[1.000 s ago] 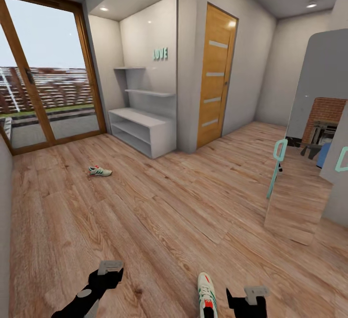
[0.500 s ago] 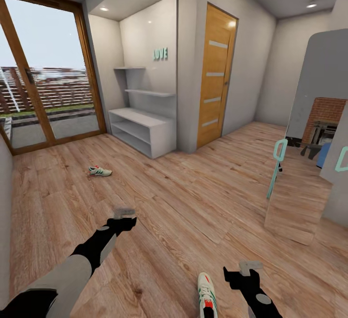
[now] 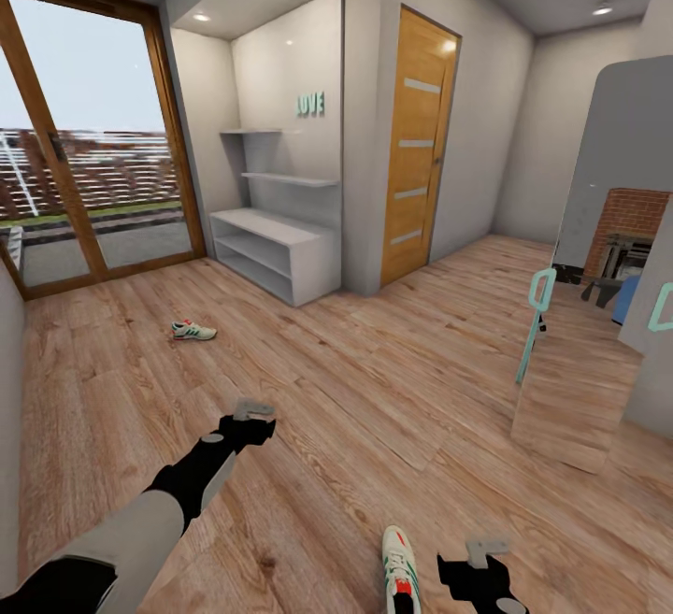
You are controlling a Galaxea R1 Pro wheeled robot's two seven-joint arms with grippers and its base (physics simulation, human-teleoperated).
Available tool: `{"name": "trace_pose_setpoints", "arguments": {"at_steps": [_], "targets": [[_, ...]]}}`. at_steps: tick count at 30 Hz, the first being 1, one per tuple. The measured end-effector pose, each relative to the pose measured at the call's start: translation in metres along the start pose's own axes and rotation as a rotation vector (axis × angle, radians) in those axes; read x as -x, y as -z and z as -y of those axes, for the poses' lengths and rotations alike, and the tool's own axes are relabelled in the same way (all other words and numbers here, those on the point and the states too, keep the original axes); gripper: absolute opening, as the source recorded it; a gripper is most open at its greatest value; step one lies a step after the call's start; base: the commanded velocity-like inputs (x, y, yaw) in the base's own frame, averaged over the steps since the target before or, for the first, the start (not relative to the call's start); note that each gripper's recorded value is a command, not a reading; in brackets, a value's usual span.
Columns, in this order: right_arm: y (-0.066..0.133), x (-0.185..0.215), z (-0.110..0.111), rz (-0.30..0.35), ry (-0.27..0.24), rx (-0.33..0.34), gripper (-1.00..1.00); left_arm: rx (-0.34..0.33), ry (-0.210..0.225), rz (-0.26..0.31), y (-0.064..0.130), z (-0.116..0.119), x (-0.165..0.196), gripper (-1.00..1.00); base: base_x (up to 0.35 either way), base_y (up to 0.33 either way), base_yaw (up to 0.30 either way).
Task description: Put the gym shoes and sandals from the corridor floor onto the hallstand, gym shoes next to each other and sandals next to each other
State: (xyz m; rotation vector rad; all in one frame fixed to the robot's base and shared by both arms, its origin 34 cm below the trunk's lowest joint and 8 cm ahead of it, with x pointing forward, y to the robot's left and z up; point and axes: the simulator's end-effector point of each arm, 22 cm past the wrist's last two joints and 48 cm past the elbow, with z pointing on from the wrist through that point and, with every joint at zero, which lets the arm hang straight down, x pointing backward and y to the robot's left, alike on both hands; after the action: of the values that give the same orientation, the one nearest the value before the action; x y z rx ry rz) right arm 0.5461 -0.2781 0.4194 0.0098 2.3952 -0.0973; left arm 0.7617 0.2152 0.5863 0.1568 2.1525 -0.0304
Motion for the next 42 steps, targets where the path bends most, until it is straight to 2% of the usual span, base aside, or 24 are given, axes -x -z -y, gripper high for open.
{"name": "trace_pose_setpoints", "arguments": {"at_steps": [4, 18, 25, 42], "targets": [[-0.003, -0.007, 0.000, -0.006, 0.000, -0.001, 1.00, -0.028, 0.005, 0.033, 0.000, 0.004, 0.013, 1.00, 0.000, 0.000, 0.000], [-0.021, -0.034, -0.002, -0.013, -0.001, -0.002, 1.00, -0.060, 0.045, 0.044, -0.011, 0.008, -0.009, 1.00, 0.000, 0.000, 0.000], [-0.031, -0.050, -0.003, -0.021, -0.001, -0.002, 1.00, -0.058, 0.070, 0.040, -0.020, 0.006, -0.025, 1.00, 0.000, 0.000, 0.000], [-0.055, -0.094, -0.006, -0.047, 0.001, -0.001, 1.00, -0.061, 0.077, -0.002, -0.041, 0.009, -0.085, 1.00, 0.000, 0.000, 0.000]]}}
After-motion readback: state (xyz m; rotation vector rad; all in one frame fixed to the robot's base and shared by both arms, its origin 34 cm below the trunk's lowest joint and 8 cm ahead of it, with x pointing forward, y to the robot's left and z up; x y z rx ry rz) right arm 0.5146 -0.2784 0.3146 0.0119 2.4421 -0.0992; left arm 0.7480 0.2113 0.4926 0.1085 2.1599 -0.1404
